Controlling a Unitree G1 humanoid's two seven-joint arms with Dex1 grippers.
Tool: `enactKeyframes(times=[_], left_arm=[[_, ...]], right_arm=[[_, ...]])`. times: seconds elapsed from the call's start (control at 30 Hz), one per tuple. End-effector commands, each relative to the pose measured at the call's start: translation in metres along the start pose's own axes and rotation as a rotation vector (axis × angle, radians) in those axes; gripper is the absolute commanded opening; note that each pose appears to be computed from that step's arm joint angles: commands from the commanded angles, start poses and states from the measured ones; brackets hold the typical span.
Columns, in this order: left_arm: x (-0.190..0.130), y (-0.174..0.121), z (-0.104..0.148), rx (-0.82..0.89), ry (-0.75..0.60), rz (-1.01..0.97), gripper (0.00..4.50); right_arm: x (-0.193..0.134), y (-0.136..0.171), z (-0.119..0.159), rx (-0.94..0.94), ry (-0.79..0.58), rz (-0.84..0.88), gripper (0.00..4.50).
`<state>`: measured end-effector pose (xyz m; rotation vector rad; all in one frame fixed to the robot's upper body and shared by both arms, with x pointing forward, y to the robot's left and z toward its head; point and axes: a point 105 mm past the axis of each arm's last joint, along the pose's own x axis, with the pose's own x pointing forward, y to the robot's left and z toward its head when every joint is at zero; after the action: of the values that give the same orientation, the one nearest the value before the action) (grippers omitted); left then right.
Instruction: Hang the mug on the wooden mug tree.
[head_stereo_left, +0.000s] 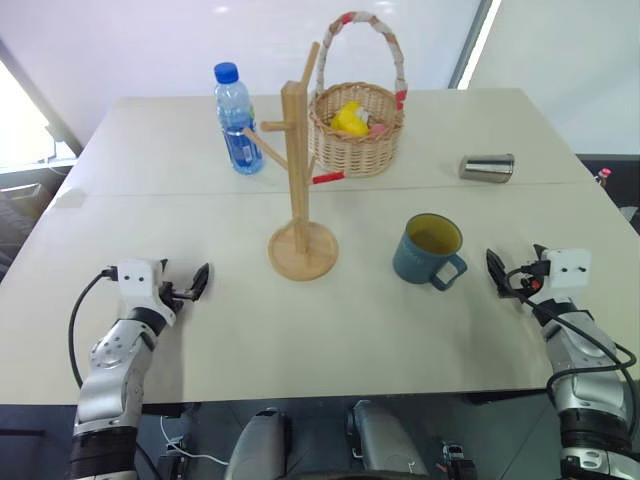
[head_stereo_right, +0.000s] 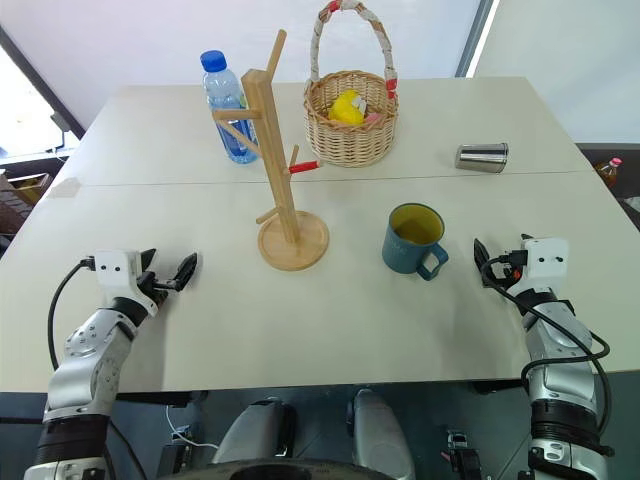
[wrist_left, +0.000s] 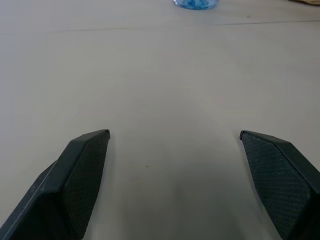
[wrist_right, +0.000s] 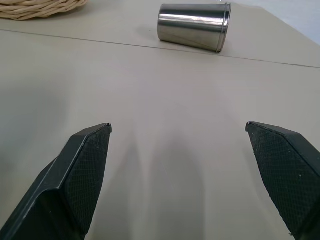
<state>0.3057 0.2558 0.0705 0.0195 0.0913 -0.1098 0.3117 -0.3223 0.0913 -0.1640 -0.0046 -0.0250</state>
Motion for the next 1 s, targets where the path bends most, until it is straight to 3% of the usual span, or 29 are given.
enactKeyframes(times=[0.03, 0.3, 0.53, 0.77, 1.0], left_arm=[[-0.002, -0.004, 0.011, 0.014, -0.037, -0.033, 4.5], [0.0, -0.027, 0.024, 0.007, -0.095, -0.198, 4.5], [-0.006, -0.079, 0.031, -0.01, -0.087, -0.545, 4.5], [-0.023, -0.132, 0.022, 0.086, -0.005, -0.912, 4.5], [-0.034, -0.178, 0.039, 0.105, -0.085, -1.089, 4.5]], right_arm=[[-0.005, -0.014, 0.013, -0.033, -0.043, -0.036, 4.46], [-0.02, -0.021, 0.014, -0.049, -0.042, -0.06, 4.46], [-0.054, -0.01, 0.017, -0.145, 0.004, 0.049, 4.46], [-0.083, 0.049, 0.023, -0.129, 0.028, 0.299, 4.46], [-0.067, 0.084, 0.023, -0.078, -0.042, 0.176, 4.46]])
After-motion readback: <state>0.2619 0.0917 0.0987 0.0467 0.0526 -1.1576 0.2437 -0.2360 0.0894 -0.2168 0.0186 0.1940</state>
